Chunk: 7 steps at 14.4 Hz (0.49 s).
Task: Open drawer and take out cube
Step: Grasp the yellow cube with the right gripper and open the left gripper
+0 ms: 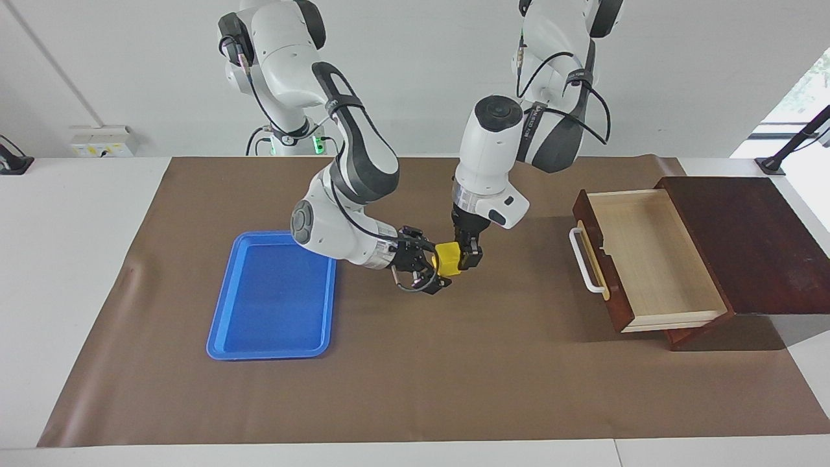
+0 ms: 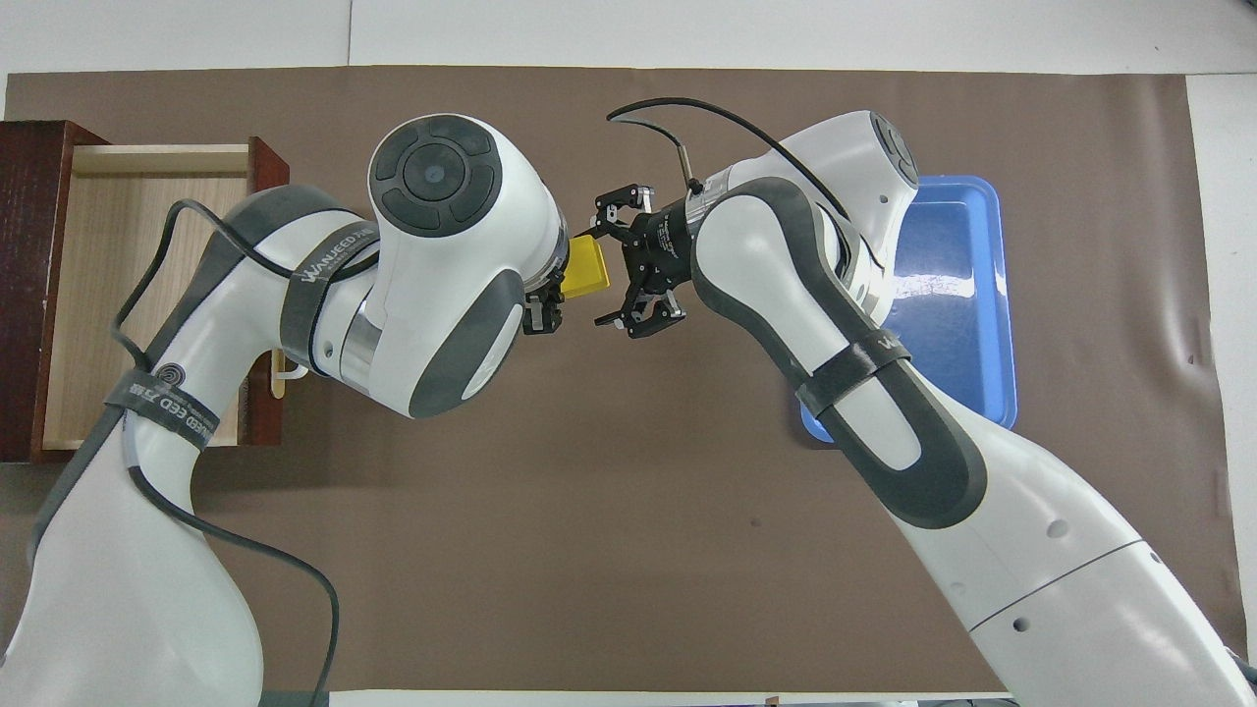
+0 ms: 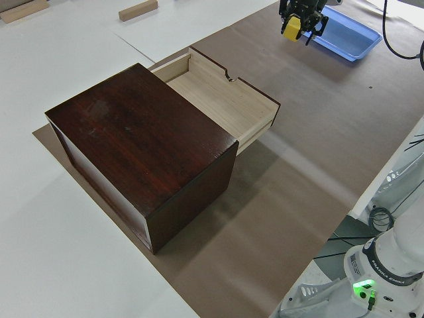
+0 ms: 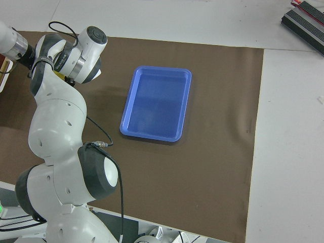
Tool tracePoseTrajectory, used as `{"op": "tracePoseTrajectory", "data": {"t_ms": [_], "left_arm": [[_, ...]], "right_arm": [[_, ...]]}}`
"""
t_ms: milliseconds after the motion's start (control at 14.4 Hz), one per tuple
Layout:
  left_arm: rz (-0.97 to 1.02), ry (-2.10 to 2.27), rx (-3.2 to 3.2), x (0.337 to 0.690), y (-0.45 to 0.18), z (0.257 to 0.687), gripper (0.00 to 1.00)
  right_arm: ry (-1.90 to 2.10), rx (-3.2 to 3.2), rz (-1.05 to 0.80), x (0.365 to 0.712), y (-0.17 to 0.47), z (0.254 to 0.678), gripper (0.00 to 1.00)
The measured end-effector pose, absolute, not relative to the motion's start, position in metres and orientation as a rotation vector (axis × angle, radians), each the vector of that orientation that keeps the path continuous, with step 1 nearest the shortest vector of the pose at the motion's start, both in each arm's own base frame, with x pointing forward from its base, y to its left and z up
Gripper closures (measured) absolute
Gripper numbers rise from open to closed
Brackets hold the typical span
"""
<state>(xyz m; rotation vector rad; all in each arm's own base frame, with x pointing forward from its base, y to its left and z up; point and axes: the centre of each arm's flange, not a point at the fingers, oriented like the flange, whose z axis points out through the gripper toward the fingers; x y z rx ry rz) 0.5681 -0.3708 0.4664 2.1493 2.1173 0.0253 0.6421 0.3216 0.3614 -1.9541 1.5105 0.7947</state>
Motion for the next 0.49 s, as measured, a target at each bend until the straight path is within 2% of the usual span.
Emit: {"op": "tracePoseTrajectory", "data": {"t_ms": [487], "left_arm": [[0.025, 2.118, 2.150, 0.5680, -0.3707, 0.4663, 0.44]], "right_arm": [[1.472, -1.970, 0.777, 0.6431, 0.3173, 0.3677, 0.00]]}}
